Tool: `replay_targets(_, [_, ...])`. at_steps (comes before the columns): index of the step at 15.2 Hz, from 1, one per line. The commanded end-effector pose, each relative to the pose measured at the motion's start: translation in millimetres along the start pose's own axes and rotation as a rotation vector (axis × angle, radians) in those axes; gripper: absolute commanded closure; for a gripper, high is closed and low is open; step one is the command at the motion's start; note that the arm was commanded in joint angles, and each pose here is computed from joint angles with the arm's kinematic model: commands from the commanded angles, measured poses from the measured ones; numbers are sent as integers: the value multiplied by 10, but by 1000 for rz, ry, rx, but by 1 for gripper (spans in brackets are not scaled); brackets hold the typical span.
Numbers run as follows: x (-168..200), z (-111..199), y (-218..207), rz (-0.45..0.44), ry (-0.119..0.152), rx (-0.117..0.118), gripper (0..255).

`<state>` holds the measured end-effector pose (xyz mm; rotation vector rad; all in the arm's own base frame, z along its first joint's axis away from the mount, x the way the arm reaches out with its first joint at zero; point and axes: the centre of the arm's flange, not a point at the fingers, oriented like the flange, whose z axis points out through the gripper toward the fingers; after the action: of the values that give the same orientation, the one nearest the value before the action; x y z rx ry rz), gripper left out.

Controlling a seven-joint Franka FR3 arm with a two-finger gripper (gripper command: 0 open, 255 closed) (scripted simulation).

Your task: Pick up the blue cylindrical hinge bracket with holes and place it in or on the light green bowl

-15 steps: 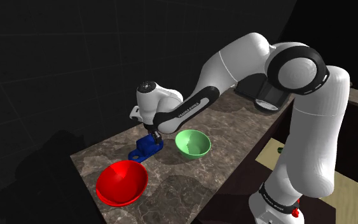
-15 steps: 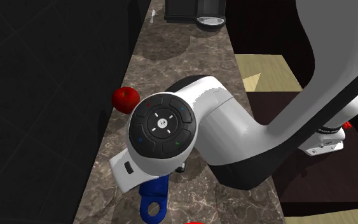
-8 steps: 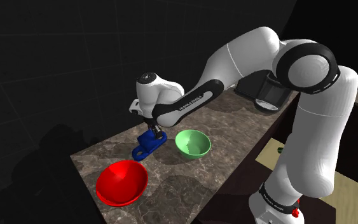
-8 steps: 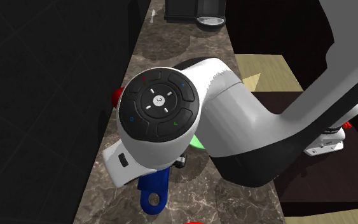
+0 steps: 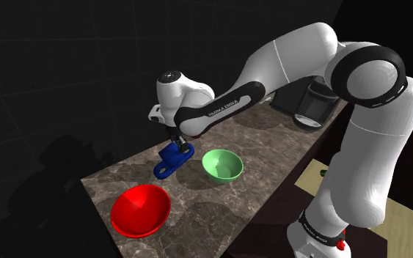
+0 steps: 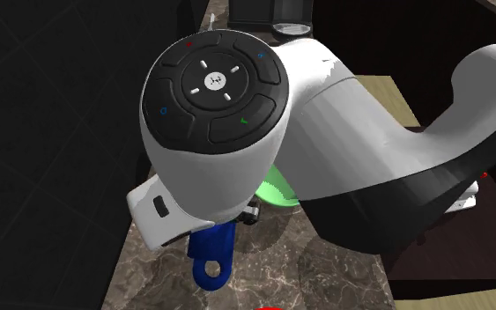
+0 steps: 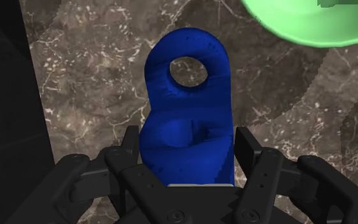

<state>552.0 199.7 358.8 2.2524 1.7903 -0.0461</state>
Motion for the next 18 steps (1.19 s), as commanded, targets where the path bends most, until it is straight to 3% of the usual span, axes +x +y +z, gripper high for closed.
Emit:
replay_targets(1, [-14,-113,37,0,0,0,255])
replay_targets(14, [-133,-730,154,0,0,0,255])
replay_targets(18, [-605,-773,-79,0,0,0,255])
